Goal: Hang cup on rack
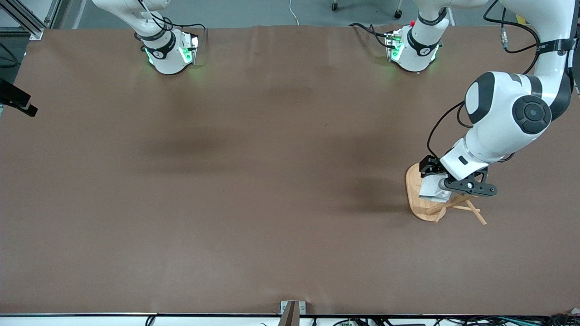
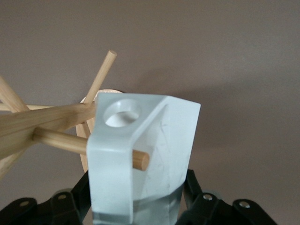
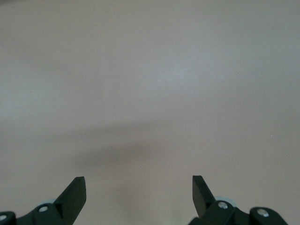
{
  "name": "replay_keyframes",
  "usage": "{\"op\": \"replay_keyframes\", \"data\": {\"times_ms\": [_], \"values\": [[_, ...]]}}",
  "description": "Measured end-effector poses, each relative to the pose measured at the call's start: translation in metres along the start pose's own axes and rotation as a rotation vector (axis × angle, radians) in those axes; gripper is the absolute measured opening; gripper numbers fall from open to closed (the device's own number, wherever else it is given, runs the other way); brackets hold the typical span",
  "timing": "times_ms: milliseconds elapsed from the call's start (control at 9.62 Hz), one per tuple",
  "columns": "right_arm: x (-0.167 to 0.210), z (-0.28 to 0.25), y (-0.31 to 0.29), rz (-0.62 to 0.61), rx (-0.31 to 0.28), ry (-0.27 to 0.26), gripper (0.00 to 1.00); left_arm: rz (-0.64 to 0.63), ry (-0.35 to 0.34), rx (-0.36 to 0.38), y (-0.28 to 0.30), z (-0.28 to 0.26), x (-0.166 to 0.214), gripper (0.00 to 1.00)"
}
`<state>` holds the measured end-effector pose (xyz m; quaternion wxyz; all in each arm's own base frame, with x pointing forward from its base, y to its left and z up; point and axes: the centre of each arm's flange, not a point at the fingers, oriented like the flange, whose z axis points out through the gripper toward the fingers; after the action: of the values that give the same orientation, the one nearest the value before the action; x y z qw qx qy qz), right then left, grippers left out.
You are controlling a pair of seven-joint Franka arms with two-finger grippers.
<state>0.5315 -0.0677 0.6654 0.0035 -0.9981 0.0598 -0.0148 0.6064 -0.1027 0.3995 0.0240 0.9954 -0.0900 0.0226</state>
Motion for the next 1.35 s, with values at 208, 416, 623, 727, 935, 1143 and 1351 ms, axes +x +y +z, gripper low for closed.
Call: {"op": "replay_keyframes", "data": {"times_ms": [208, 416, 623, 727, 935, 1143, 1351], "values": [[0.000, 0.000, 0.000, 0.001, 0.000, 0.000, 1.00, -0.012, 0.001, 0.003, -0.007, 0.004, 0.001, 0.79], [0.000, 0.000, 0.001, 0.002, 0.000, 0.000, 1.00, -0.014, -0.001, 0.004, -0.009, 0.006, 0.001, 0.81], [0.000, 0.000, 0.001, 0.002, 0.000, 0.000, 1.00, -0.016, 0.007, 0.002, -0.009, 0.003, 0.003, 1.00], [0.000, 0.000, 0.001, 0.002, 0.000, 0.000, 1.00, -0.016, 0.020, 0.001, -0.008, -0.003, 0.005, 1.00], [0.000, 0.000, 0.001, 0.002, 0.000, 0.000, 1.00, -0.018, 0.040, 0.000, -0.007, -0.026, 0.005, 1.00], [0.000, 0.000, 0.001, 0.002, 0.000, -0.001, 1.00, -0.016, 0.039, -0.002, -0.006, -0.065, -0.001, 1.00], [0.000, 0.000, 0.001, 0.002, 0.000, -0.001, 1.00, -0.009, 0.026, -0.002, -0.011, -0.108, -0.008, 1.00]]}}
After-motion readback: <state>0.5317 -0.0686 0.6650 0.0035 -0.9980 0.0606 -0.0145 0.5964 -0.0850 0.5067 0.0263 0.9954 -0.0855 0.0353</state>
